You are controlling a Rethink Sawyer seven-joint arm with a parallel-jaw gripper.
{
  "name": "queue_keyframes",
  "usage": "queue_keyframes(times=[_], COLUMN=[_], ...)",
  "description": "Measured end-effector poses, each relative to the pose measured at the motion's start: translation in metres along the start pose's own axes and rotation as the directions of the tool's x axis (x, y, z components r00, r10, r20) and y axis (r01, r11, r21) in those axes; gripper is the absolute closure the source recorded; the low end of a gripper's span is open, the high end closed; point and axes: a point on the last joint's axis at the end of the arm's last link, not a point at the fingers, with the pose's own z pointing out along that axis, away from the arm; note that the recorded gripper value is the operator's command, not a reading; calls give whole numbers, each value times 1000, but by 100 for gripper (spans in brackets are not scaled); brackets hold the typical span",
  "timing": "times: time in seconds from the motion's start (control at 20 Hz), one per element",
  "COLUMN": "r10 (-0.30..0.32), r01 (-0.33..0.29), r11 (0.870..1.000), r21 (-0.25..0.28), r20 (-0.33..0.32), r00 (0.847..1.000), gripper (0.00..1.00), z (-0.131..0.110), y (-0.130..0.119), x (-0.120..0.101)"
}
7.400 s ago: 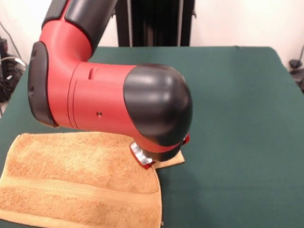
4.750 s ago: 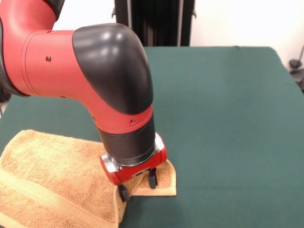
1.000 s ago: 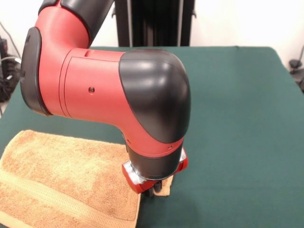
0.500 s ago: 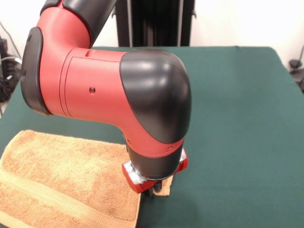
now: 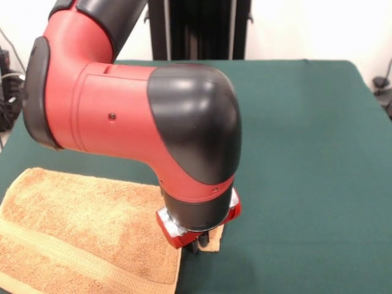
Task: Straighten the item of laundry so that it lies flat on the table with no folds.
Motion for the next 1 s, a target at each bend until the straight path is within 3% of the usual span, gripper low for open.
queue_keyframes(times=[0.5,0.8,0.95,1.0], r10=[25,6,-25,-43], r01=[-24,-34,-53,-66], r11=[997,978,951,935], r21=[-77,-206,-305,-348], r20=[15,-135,-247,-296], r00=[1000,991,969,954], gripper=[100,100,100,100], z=[0,10,19,22], y=[-6,12,28,34], x=[8,29,45,53])
